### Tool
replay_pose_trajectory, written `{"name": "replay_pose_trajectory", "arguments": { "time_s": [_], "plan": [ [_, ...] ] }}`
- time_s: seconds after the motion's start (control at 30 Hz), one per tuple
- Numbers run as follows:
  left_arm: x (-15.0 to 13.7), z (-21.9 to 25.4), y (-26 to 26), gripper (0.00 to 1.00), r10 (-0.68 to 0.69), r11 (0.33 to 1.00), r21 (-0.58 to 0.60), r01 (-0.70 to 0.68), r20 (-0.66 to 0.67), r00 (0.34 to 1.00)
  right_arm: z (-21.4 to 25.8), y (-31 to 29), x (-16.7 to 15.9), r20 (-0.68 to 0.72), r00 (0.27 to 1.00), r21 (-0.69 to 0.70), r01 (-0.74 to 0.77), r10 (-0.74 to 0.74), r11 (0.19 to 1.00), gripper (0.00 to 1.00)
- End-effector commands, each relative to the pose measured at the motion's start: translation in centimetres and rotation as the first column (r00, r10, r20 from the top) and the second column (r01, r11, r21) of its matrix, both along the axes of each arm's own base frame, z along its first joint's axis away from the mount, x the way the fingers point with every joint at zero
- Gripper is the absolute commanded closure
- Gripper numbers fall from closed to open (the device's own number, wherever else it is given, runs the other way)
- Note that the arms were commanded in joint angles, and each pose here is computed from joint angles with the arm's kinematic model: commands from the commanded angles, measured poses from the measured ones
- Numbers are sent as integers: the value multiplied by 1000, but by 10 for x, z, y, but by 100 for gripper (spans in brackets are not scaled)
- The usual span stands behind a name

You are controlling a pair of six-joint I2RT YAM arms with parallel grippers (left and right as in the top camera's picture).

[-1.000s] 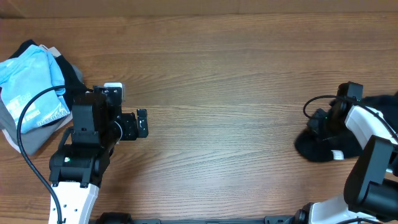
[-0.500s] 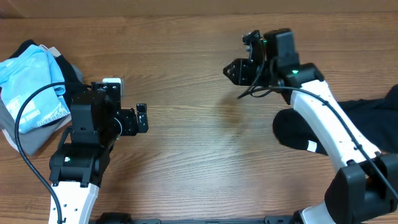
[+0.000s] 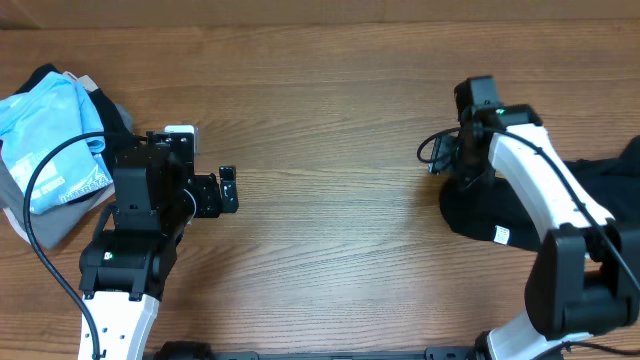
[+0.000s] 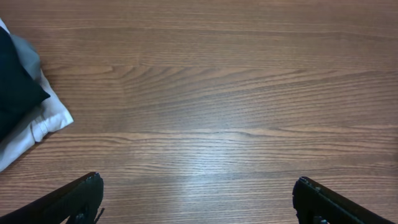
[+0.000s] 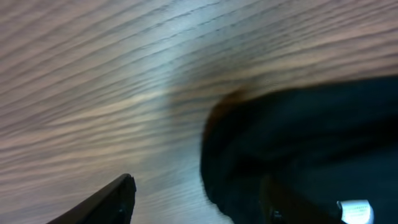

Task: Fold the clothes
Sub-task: 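Reach the right gripper to the crumpled black T-shirt and grasp it, then drag the black T-shirt leftward across the table with the right gripper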

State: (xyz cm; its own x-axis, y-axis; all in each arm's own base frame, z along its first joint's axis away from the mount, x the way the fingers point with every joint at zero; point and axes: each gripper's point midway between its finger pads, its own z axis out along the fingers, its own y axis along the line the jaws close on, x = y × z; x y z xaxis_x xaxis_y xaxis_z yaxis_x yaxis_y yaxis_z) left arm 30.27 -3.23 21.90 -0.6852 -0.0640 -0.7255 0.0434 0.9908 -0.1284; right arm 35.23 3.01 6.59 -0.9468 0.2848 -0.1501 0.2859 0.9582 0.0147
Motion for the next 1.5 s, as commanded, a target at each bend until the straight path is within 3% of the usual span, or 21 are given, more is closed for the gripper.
{"name": "replay_pose_trajectory", "arguments": {
  "time_s": [0.0,0.17,0.4,0.43,0.47,0.5,0.63,0.73,0.87,1.03,1.1,1.13,1.17,1.23,1.3,1.4,1.47],
  "plan": [
    [4,11,-3,0,1,1000,-20,-1,25,1000,-27,-10,-11,-36,999,-55,39,-41,998,32],
    [4,11,-3,0,1,1000,-20,-1,24,1000,-43,-16,-5,26,996,-81,87,-85,993,34],
    [4,11,-3,0,1,1000,-20,-1,24,1000,-64,-23,-21,9,996,-114,87,-87,990,50],
    [4,11,-3,0,1,1000,-20,-1,24,1000,-65,-23,-23,4,996,-115,87,-87,990,62],
    [4,11,-3,0,1,1000,-20,-1,24,1000,-66,-24,-24,0,996,-116,86,-87,990,87],
    [4,11,-3,0,1,1000,-20,-1,24,1000,-66,-23,-24,1,996,-115,87,-88,990,96],
    [4,11,-3,0,1,1000,-20,0,24,1000,-63,-10,-17,10,995,-35,95,-95,995,96],
    [4,11,-3,0,1,1000,-20,-1,24,1000,-42,44,3,47,999,202,-10,0,979,96],
    [4,11,-3,0,1,1000,-20,0,24,1000,-3,121,27,181,973,348,-199,142,916,96],
    [4,11,-3,0,1,1000,-20,-1,25,1000,79,231,65,522,808,351,-497,275,794,96],
    [4,11,-3,0,1,1000,-20,-1,25,1000,106,249,76,606,749,325,-539,267,777,96],
    [4,11,-3,0,1,1000,-20,-1,25,1000,115,250,82,629,734,308,-537,256,785,96],
    [4,11,-3,0,1,1000,-20,-1,25,1000,118,247,84,630,735,297,-527,251,796,87],
    [4,11,-3,0,1,1000,-20,-1,25,1000,115,231,89,605,759,278,-484,240,830,49],
    [4,11,-3,0,1,1000,-20,-1,25,1000,102,201,89,541,811,252,-407,221,878,46],
    [5,12,-3,0,1,1000,-21,0,30,1000,81,136,85,418,897,197,-245,145,949,29],
    [7,14,-4,0,1,1000,-22,0,43,999,74,96,81,355,931,175,-154,84,972,25]
  ]
}}
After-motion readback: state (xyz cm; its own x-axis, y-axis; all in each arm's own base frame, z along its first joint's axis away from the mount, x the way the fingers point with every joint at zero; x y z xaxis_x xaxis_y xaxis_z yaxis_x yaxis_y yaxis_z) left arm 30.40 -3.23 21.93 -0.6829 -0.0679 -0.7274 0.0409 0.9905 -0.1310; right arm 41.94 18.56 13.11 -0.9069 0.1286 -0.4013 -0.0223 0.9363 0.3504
